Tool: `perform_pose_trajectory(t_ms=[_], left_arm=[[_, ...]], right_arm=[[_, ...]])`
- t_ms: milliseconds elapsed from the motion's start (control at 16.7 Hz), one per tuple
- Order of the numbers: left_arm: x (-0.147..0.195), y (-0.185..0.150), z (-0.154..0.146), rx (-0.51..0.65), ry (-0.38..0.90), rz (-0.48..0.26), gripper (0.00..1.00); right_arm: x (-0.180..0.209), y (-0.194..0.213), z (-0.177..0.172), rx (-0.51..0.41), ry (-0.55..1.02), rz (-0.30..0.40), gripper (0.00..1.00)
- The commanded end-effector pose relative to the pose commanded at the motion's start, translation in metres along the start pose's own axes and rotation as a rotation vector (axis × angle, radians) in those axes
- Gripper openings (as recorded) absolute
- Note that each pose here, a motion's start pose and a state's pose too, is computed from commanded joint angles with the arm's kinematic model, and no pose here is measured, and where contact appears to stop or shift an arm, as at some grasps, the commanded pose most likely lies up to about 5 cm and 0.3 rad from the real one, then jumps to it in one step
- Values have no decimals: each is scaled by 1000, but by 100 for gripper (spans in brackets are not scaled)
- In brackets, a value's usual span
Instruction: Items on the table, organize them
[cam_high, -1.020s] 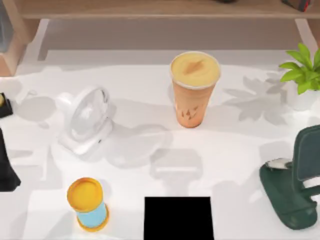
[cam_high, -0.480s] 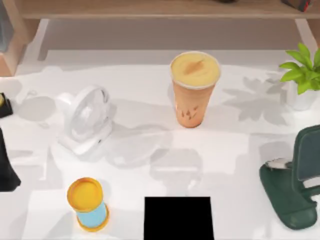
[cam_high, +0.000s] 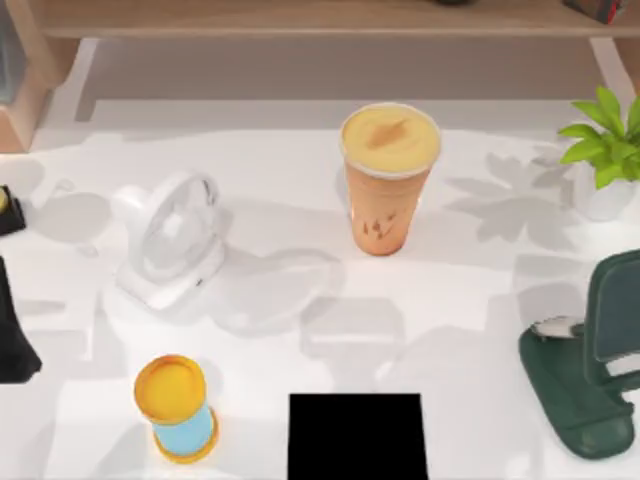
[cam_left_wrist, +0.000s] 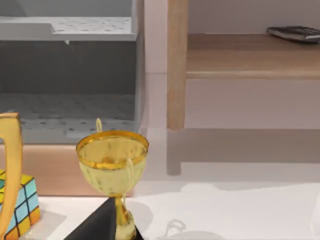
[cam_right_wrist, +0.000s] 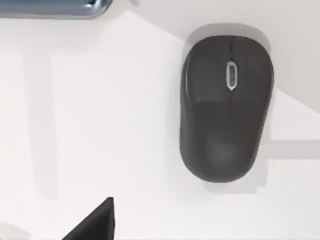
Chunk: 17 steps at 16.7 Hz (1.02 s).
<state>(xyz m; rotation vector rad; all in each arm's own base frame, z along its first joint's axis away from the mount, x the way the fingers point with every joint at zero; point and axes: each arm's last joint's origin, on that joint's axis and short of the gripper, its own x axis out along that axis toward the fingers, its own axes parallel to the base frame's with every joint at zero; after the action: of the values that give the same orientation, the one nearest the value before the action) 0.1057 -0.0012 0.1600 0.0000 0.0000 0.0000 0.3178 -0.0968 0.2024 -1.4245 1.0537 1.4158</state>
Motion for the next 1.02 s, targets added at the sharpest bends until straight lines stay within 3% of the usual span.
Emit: perform_pose_trajectory(t_ms=[180,600,900,1020], left_arm=[[0,0,0,0,0,0,100],[0,0,0,0,0,0,100],[0,0,0,0,0,0,100],[0,0,0,0,0,0,100]], right_arm=[[12,-1,-1,3,-3,5,100],[84,0,-2,4,1,0,100],[90,1,-2,4,-1,3,100],[90,1,-2,4,-1,3,85]])
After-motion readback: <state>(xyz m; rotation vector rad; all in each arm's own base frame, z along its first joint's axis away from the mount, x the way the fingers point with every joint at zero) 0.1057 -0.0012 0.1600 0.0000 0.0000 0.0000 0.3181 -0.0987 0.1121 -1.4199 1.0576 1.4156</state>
